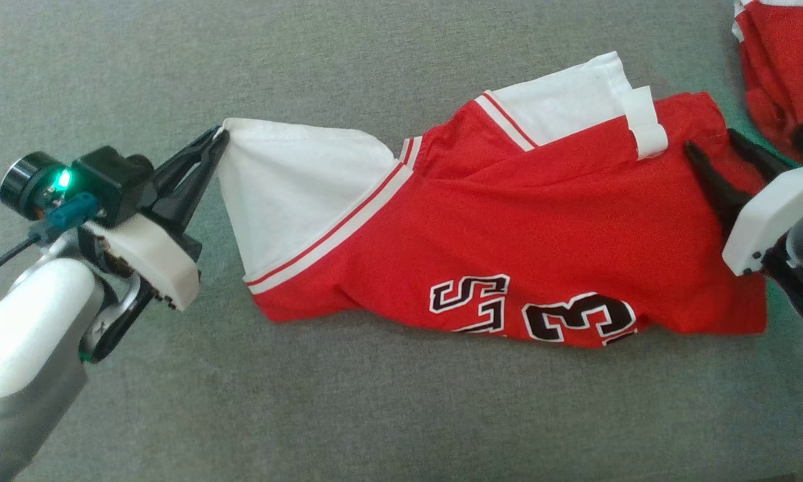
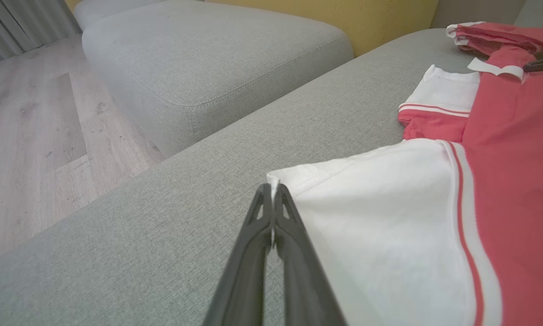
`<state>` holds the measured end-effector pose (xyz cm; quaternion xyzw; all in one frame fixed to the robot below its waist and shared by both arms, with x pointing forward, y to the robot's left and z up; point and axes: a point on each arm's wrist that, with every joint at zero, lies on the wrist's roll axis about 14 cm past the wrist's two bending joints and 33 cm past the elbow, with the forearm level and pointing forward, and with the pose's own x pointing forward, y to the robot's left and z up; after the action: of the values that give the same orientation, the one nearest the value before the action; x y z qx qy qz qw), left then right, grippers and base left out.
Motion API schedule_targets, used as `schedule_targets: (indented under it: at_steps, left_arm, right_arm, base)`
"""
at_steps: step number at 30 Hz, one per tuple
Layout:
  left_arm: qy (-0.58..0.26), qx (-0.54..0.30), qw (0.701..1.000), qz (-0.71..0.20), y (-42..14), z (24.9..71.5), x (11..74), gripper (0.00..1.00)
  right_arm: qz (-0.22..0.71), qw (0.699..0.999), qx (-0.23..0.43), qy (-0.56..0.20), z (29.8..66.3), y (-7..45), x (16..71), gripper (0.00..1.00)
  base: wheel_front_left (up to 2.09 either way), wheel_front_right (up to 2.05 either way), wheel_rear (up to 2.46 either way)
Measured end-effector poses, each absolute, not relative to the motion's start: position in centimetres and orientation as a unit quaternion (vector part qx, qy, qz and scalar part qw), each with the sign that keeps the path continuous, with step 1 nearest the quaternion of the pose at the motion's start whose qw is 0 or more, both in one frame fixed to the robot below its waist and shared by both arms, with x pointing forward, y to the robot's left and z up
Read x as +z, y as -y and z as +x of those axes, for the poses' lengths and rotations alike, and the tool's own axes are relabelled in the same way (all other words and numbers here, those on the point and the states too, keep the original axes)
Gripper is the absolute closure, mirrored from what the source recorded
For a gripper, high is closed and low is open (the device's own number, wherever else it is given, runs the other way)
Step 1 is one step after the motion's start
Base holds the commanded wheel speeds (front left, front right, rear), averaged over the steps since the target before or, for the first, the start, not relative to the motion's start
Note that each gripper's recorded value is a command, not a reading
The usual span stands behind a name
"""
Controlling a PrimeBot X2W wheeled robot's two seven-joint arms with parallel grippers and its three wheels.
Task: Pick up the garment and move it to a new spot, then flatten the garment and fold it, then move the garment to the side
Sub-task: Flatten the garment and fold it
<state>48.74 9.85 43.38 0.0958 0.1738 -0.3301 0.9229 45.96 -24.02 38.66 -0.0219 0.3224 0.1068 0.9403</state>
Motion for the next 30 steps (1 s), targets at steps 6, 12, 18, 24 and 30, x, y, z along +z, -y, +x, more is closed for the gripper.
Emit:
schedule_targets:
  at_steps: [6,12,18,24,30]
  left_arm:
    - [-0.171,-0.332,0.922,0.099,-9.9,48.6,43.7,1.0]
    - [-0.139,-0.331,0.927,0.105,-9.8,48.4,45.6,1.0]
    - [-0.081,-0.328,0.932,0.135,-10.2,48.5,49.5,1.0]
    - [0.032,-0.308,0.925,0.22,-11.2,53.5,58.8,1.0]
    - [0.142,-0.253,0.914,0.284,-12.0,59.1,68.0,1.0]
  right_arm:
    - [-0.02,0.942,0.11,-0.316,45.9,23.7,39.1,1.0]
    - [-0.016,0.957,0.108,-0.27,46.5,23.7,41.9,1.0]
    - [0.029,0.98,0.102,-0.166,48.5,24.1,49.3,1.0]
    - [0.026,0.992,0.111,-0.049,53.8,24.2,59.2,1.0]
    - [-0.02,0.994,0.104,0.039,59.0,23.9,66.4,1.0]
  base:
    - [0.0,0.0,0.0]
    - [0.0,0.0,0.0]
    - [0.0,0.0,0.0]
    - [0.0,0.0,0.0]
    - [0.0,0.0,0.0]
